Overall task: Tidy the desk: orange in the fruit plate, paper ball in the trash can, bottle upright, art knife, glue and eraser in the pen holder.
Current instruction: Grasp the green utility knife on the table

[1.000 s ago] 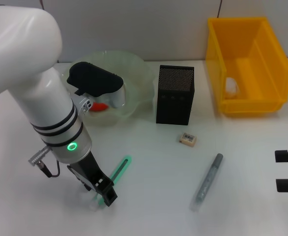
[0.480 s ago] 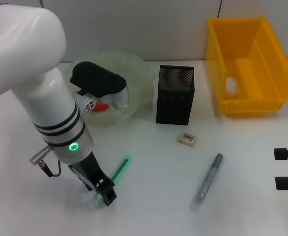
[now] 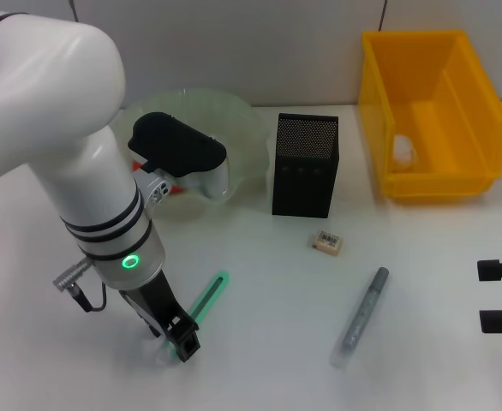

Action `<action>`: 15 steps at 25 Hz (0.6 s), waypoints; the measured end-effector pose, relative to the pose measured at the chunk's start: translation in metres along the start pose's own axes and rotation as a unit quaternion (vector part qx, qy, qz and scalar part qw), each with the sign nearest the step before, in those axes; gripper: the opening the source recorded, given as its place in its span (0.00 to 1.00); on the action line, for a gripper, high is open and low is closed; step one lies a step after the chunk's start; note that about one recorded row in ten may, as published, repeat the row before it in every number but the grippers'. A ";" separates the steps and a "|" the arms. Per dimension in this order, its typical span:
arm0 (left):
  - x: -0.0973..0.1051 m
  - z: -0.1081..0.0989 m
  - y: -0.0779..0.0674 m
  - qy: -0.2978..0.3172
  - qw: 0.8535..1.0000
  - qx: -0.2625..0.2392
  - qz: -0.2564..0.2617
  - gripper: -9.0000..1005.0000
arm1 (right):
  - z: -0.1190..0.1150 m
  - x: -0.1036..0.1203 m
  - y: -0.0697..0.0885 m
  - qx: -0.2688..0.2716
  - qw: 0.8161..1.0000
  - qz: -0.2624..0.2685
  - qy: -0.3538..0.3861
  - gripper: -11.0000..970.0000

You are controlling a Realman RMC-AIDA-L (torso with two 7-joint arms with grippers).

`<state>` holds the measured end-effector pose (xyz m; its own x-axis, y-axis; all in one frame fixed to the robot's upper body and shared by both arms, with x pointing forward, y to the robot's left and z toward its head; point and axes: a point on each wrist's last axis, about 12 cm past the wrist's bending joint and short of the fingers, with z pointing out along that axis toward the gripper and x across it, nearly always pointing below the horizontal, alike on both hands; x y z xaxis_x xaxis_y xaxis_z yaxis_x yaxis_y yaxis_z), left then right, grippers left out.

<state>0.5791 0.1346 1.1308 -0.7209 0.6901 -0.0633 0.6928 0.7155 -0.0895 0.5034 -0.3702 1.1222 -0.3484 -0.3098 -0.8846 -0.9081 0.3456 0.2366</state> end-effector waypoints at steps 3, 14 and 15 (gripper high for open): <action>0.000 0.000 0.000 0.000 1.000 -0.001 0.001 0.53 | 0.000 0.000 0.000 0.000 1.000 0.000 0.000 0.79; 0.001 0.001 0.000 0.001 1.000 0.000 0.001 0.39 | 0.000 0.000 0.000 0.000 1.000 0.001 0.002 0.79; 0.001 0.001 0.000 0.001 1.000 0.000 0.001 0.39 | 0.000 0.000 0.000 0.000 1.000 0.001 0.002 0.79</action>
<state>0.5785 0.1347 1.1294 -0.7199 0.6912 -0.0624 0.6938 0.7146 -0.0888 0.5031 -0.3703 1.1219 -0.3513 -0.3123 -0.8827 -0.9075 0.3456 0.2389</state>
